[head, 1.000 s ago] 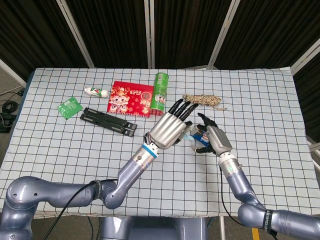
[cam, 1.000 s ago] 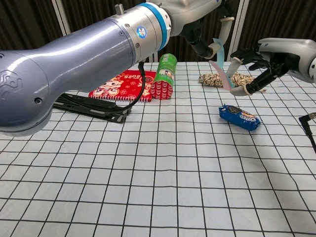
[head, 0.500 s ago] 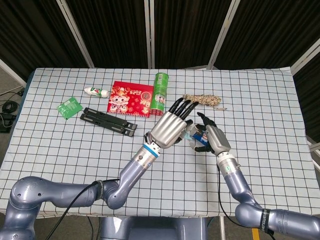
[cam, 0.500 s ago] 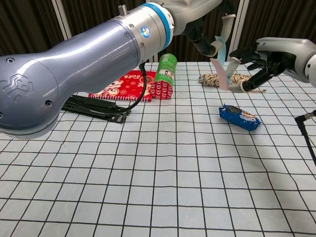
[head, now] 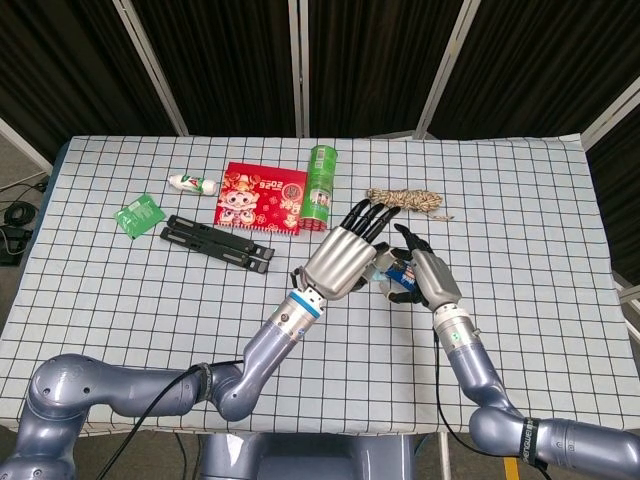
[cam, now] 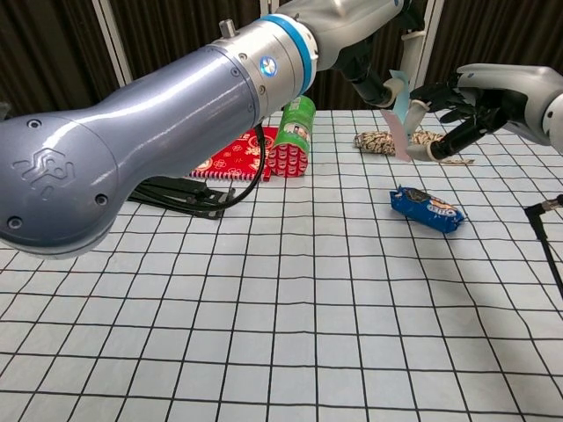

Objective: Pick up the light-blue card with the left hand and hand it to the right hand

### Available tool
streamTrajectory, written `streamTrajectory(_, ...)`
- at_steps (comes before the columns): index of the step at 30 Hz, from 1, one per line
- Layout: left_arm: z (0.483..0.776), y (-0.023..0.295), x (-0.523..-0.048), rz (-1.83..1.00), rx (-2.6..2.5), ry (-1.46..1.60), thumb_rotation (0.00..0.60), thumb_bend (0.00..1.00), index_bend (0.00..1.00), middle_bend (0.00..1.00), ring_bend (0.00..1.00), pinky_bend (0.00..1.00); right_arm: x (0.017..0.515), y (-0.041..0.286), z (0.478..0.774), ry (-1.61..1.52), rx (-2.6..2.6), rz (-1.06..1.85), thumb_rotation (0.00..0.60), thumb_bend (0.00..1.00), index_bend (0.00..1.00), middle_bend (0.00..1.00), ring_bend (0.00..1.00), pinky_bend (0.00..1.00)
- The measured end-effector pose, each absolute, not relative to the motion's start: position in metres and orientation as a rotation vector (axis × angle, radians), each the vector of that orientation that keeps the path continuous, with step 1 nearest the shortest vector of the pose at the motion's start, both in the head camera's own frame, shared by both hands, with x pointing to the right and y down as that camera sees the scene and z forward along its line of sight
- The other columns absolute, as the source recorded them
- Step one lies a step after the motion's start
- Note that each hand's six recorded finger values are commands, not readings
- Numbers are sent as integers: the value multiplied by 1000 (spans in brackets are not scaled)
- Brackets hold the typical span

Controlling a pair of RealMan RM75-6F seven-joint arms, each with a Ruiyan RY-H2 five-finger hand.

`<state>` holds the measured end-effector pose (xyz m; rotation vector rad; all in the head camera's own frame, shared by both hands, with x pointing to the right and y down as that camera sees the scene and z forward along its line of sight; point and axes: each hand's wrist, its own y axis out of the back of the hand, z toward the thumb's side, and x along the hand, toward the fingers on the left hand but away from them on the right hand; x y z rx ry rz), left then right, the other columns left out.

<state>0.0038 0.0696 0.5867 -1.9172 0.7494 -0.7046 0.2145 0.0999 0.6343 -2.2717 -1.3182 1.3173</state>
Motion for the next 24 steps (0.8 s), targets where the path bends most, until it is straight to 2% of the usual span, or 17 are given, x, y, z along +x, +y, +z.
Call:
streamTrajectory(15,587,69,11,-696,-1921,791,600,604,847,0,0,0,210,102,633,-1315,-2282,1314,600,247,531,12,0,0)
streamTrajectory(24,590,71,12,-697,-1938,807,600,604,848,0,0,0,207,102,634,-1320,-2287,1317,600,333,560,16,0,0)
